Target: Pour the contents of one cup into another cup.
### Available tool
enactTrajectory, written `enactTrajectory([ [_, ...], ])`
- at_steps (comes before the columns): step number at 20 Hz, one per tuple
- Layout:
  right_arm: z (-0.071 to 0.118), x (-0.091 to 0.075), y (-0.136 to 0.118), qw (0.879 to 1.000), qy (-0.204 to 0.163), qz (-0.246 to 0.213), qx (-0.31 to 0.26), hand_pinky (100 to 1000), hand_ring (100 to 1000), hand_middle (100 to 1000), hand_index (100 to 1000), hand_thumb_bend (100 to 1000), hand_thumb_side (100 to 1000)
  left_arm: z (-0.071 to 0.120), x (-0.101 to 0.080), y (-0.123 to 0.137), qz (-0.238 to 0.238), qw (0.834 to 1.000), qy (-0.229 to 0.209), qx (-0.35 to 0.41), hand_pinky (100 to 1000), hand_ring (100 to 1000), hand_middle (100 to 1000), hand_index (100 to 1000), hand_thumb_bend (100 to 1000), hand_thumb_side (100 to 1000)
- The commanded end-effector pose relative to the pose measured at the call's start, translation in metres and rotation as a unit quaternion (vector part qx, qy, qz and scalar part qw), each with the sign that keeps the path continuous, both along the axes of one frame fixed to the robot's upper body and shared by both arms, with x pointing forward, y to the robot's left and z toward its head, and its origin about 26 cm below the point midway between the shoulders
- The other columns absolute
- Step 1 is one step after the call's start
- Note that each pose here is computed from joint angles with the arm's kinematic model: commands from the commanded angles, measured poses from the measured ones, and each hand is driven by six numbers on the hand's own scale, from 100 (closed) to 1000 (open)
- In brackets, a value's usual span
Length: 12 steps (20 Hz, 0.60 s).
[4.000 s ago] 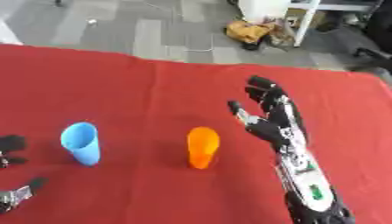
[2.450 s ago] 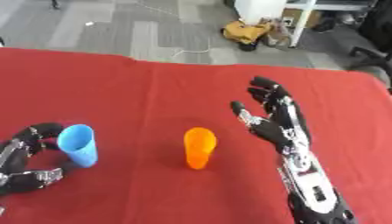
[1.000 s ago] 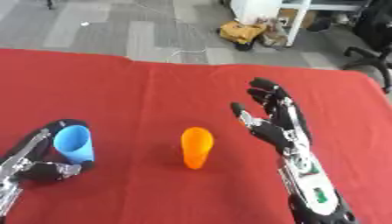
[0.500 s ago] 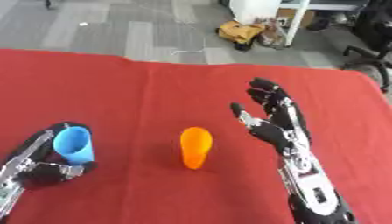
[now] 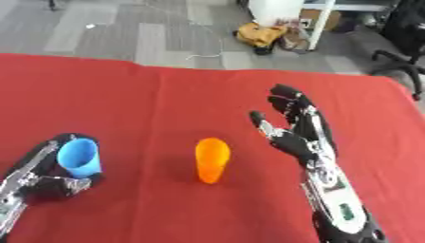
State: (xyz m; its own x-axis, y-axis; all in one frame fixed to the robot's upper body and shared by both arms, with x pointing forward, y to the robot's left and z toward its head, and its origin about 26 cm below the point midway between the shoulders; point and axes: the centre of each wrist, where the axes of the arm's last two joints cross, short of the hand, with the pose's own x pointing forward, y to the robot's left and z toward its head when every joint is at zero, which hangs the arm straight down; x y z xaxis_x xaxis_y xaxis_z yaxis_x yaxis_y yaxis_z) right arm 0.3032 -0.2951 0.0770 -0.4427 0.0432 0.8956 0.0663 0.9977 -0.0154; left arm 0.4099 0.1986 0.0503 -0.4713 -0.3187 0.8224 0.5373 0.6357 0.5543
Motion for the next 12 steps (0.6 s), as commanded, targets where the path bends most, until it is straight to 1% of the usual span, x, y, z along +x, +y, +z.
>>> enactTrajectory([
  [1, 0.0057, 0.0008, -0.0029, 1.000, -0.008, 0.001, -0.007, 886, 793, 748, 802, 505, 104, -0.0033, 0.0018, 0.0004, 0.004, 1.000, 0.004, 0.006, 519, 648, 581, 716, 437, 100],
  [2, 0.0055, 0.0007, -0.0030, 1.000, -0.008, 0.001, -0.007, 885, 792, 747, 802, 505, 104, -0.0044, 0.0019, 0.0007, 0.007, 1.000, 0.004, 0.006, 489, 617, 556, 697, 355, 100],
  [3, 0.0055, 0.0007, -0.0030, 1.000, -0.008, 0.000, -0.007, 885, 792, 747, 802, 505, 104, -0.0052, 0.0020, 0.0010, 0.010, 1.000, 0.004, 0.005, 489, 617, 556, 697, 355, 100],
  [4, 0.0054, 0.0007, -0.0031, 1.000, -0.008, 0.000, -0.007, 885, 792, 747, 803, 505, 104, -0.0060, 0.0020, 0.0016, 0.016, 1.000, 0.004, 0.003, 436, 565, 522, 670, 304, 100],
  [5, 0.0054, 0.0007, -0.0031, 1.000, -0.008, 0.000, -0.007, 886, 792, 747, 803, 508, 100, -0.0066, 0.0020, 0.0019, 0.021, 1.000, 0.004, 0.000, 403, 532, 502, 654, 233, 100],
  [6, 0.0053, 0.0007, -0.0031, 1.000, -0.008, 0.000, -0.007, 886, 792, 747, 803, 505, 103, -0.0070, 0.0020, 0.0023, 0.027, 1.000, 0.003, -0.003, 391, 520, 492, 646, 279, 100],
  [8, 0.0051, 0.0007, -0.0032, 1.000, -0.007, 0.000, -0.007, 885, 792, 747, 803, 505, 103, -0.0069, 0.0020, 0.0028, 0.037, 0.999, 0.000, -0.010, 365, 496, 470, 627, 255, 100],
  [12, 0.0042, 0.0007, -0.0038, 1.000, -0.006, -0.001, -0.007, 877, 785, 737, 804, 504, 100, -0.0020, 0.0019, 0.0045, 0.056, 0.998, -0.020, -0.025, 344, 479, 452, 608, 207, 100],
])
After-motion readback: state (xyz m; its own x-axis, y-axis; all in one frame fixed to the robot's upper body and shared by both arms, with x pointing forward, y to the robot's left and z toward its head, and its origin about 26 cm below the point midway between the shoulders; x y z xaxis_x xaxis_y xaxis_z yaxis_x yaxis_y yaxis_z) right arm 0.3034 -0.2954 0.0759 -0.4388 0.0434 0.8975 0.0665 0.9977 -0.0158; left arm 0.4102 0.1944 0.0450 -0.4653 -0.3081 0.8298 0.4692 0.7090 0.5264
